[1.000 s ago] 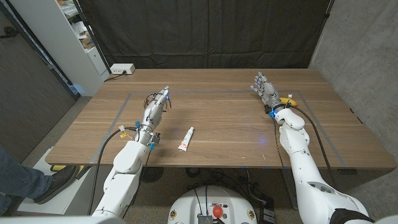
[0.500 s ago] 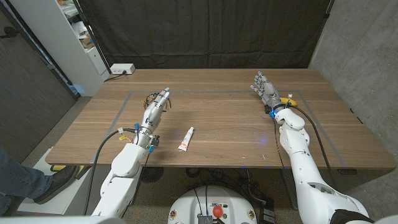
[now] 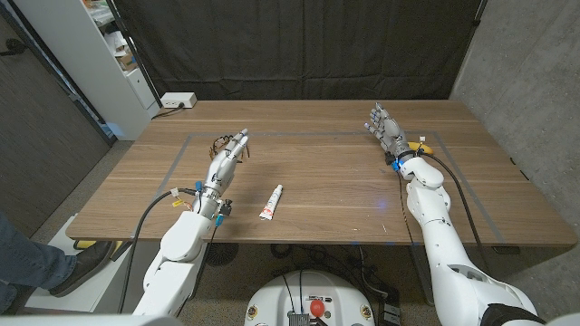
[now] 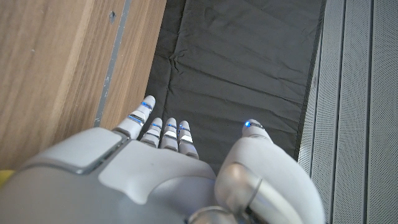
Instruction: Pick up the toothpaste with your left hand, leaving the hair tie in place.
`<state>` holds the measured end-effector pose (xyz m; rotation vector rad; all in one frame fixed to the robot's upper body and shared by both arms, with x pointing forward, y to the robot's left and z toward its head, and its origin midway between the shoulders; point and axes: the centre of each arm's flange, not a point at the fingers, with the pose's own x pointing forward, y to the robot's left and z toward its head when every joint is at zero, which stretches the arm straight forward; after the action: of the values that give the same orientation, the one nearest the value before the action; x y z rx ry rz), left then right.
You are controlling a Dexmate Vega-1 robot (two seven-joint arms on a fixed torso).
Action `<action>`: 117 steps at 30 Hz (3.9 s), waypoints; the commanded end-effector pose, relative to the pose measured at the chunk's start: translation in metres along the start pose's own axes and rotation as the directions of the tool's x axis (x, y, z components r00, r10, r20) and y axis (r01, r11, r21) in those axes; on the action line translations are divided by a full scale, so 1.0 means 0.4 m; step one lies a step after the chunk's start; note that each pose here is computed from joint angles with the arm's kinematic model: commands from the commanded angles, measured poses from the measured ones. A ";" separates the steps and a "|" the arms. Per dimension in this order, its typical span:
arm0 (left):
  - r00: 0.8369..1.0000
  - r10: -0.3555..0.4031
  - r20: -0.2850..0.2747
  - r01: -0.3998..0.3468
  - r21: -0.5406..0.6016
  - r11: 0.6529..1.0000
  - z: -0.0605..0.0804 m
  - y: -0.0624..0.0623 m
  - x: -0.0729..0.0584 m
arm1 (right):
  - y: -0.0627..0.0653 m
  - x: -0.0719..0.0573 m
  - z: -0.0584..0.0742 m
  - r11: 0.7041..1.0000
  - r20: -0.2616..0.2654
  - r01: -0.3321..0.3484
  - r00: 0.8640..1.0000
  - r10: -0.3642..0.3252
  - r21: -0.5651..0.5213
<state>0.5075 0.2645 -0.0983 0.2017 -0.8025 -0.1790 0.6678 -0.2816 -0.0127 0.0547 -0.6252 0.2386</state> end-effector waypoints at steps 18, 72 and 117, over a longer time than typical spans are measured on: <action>1.000 -0.007 -0.011 0.009 0.098 0.995 0.030 -0.003 -0.047 | 0.003 0.019 0.006 1.000 0.009 -0.005 1.000 0.005 0.001; 0.993 0.100 -0.059 -0.063 0.453 0.889 0.123 -0.039 -0.120 | 0.002 -0.009 -0.012 1.000 0.006 -0.004 1.000 0.004 0.016; 0.985 0.097 -0.143 0.034 0.711 0.702 0.166 -0.096 -0.100 | -0.009 -0.010 -0.021 0.999 0.013 0.008 1.000 -0.009 0.032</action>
<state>0.4305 0.2336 -0.0936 0.8755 -0.6740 0.1858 0.6689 -0.2862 -0.0239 0.0858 -0.6298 0.2443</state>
